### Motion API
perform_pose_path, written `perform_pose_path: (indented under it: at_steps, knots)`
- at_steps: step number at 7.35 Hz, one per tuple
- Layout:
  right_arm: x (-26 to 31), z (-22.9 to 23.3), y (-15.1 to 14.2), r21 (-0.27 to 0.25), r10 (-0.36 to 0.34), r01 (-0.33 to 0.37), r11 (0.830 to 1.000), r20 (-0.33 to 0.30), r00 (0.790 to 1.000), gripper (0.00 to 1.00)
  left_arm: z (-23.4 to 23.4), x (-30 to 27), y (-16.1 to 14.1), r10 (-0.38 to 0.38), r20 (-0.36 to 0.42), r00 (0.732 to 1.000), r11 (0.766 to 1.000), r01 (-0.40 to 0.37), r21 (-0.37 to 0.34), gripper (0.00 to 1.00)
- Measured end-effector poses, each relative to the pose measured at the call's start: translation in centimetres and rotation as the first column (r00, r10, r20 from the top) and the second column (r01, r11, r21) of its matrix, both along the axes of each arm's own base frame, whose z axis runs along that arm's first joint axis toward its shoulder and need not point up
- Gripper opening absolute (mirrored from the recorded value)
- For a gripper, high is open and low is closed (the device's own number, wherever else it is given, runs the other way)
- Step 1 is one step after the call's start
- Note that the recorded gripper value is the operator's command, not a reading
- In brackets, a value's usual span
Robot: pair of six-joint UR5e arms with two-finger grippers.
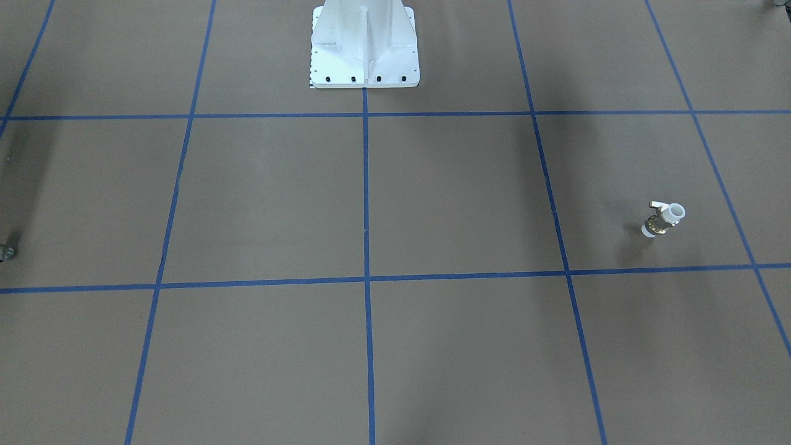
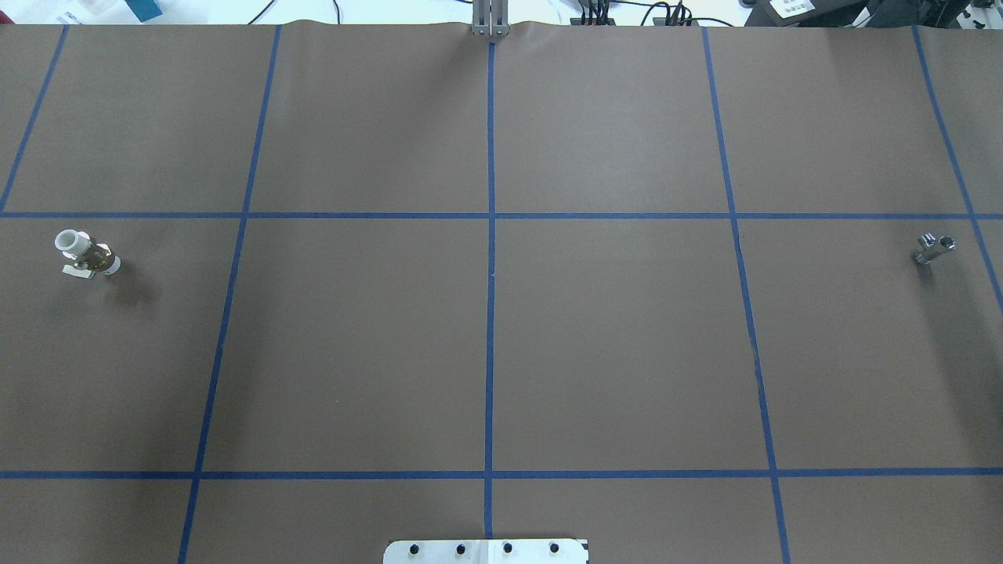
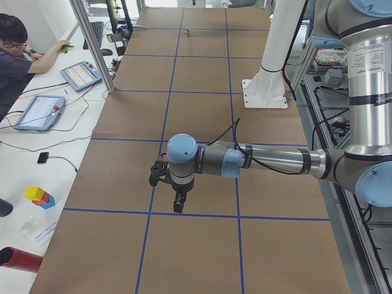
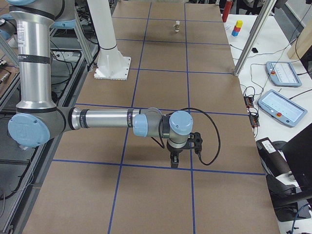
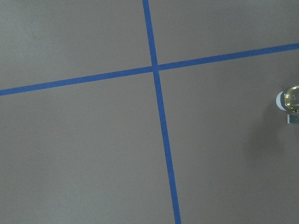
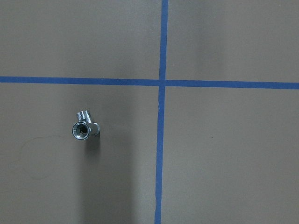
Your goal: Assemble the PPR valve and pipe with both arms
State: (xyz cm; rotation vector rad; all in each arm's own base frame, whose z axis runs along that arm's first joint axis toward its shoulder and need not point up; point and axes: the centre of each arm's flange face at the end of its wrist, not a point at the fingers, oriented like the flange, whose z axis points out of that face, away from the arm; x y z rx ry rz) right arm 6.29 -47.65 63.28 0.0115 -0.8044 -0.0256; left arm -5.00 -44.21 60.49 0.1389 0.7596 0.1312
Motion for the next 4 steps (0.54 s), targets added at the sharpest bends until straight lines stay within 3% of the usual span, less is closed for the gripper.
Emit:
perform_pose_path:
  at_steps: [4]
  knots:
    - [0.0, -1.4, -0.8, 0.030, 0.001, -0.001, 1.000, 0.000, 1.000, 0.99, -1.8, 0.2, -0.4, 0.009, -0.026, 1.000, 0.999, -0.008, 0.036, 1.00]
